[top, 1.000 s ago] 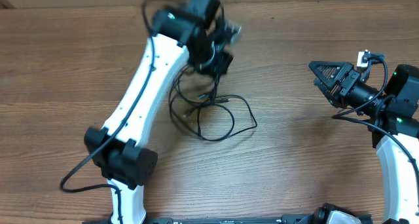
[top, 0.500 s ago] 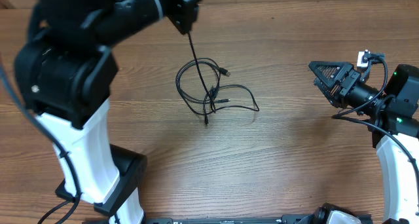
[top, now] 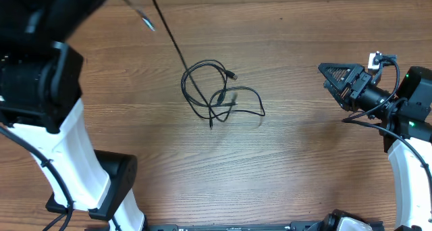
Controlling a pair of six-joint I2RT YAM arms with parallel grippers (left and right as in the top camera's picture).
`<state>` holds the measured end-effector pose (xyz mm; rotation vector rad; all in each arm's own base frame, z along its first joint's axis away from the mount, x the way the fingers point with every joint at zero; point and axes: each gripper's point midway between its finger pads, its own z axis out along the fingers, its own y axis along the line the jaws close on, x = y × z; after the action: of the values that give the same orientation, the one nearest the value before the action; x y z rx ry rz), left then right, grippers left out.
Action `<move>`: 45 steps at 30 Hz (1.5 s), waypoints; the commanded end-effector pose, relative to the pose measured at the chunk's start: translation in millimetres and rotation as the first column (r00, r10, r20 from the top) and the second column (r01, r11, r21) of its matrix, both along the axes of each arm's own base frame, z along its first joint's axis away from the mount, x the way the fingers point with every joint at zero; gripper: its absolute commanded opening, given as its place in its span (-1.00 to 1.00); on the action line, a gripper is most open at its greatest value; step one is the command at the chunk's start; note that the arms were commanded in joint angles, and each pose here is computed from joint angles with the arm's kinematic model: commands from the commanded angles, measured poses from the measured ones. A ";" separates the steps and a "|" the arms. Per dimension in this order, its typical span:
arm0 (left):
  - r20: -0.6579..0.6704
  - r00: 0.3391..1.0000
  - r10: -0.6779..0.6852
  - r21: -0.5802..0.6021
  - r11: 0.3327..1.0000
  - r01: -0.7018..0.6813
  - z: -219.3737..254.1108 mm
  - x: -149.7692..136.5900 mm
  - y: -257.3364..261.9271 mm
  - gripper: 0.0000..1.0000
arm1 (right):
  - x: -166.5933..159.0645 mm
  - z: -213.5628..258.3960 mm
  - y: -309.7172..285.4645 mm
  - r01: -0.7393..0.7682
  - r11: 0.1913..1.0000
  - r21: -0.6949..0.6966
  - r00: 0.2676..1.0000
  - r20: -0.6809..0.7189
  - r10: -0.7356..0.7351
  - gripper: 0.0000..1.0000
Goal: Untangle cables
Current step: 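Drag one cable strand leftward with the left gripper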
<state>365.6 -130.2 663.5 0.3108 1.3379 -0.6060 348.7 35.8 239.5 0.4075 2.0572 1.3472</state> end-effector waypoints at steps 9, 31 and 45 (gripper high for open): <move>-0.188 0.935 -0.301 -0.594 0.793 0.136 37.9 -28.7 37.6 -0.92 | 0.7 3.0 -2.0 0.008 1.000 -0.015 1.000 0.014 -0.008 1.00; -0.410 0.549 -0.728 -0.508 0.682 0.526 -6.6 -104.1 -30.3 -0.92 | 0.7 3.0 -2.0 0.009 1.000 -0.014 1.000 0.014 -0.008 1.00; -0.362 0.828 -0.428 -0.442 0.861 0.252 0.8 -65.2 86.3 -0.92 | 2.4 1.4 -4.3 0.024 0.999 -0.025 1.000 0.011 -0.024 1.00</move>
<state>309.9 -68.0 662.6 0.1110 1.5843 -1.3711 349.2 34.9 238.9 0.4127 2.0581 1.3402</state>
